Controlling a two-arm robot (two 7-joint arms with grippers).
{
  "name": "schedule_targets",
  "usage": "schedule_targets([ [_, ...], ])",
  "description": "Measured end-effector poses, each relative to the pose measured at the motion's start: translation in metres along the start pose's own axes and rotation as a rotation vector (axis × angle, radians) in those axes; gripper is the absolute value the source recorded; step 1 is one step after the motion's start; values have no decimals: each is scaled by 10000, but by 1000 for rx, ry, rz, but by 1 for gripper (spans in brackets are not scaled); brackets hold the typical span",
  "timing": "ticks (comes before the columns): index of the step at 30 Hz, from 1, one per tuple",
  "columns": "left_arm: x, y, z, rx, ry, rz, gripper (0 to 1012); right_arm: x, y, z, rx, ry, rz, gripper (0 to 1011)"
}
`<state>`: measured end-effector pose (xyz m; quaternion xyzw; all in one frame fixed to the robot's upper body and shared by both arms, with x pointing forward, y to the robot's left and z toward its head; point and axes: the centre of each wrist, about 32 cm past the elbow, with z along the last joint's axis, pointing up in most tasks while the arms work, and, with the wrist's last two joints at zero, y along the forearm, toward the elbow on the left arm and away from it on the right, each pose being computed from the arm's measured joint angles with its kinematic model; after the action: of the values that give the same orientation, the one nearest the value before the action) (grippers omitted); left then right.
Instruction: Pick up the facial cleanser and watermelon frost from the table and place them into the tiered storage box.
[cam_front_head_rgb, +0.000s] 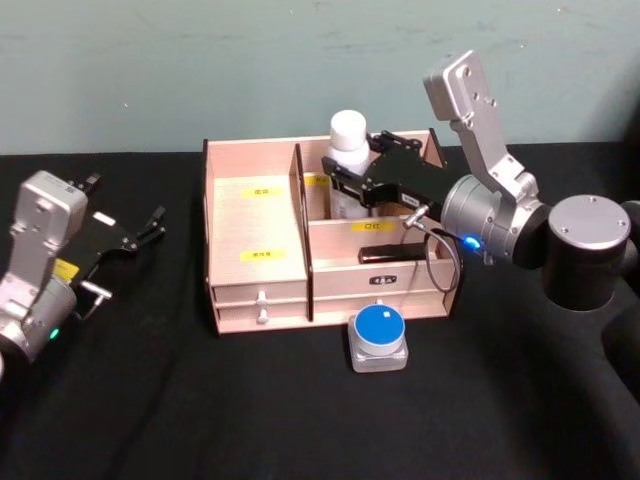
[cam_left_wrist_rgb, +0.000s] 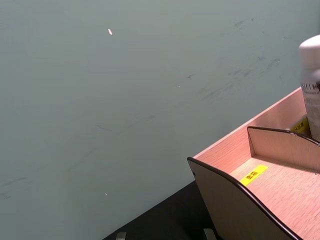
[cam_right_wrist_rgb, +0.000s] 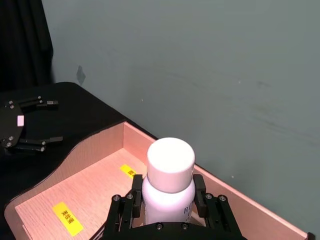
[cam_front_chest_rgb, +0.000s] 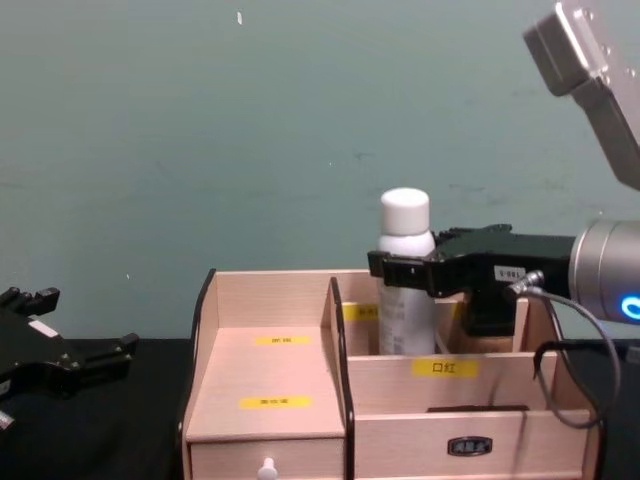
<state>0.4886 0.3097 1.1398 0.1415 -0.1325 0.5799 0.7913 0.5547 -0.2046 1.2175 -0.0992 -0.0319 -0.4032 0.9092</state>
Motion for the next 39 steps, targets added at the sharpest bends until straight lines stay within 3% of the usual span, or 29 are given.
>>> schedule_targets([
  [12,0,0,0,0,0,0,1001,24,40,-106,-48,24,15,618],
  [27,0,0,0,0,0,0,1001,29,36,-101,-47,24,14,620],
  [39,0,0,0,0,0,0,1001,28,20,-94,-41,26,13,958],
])
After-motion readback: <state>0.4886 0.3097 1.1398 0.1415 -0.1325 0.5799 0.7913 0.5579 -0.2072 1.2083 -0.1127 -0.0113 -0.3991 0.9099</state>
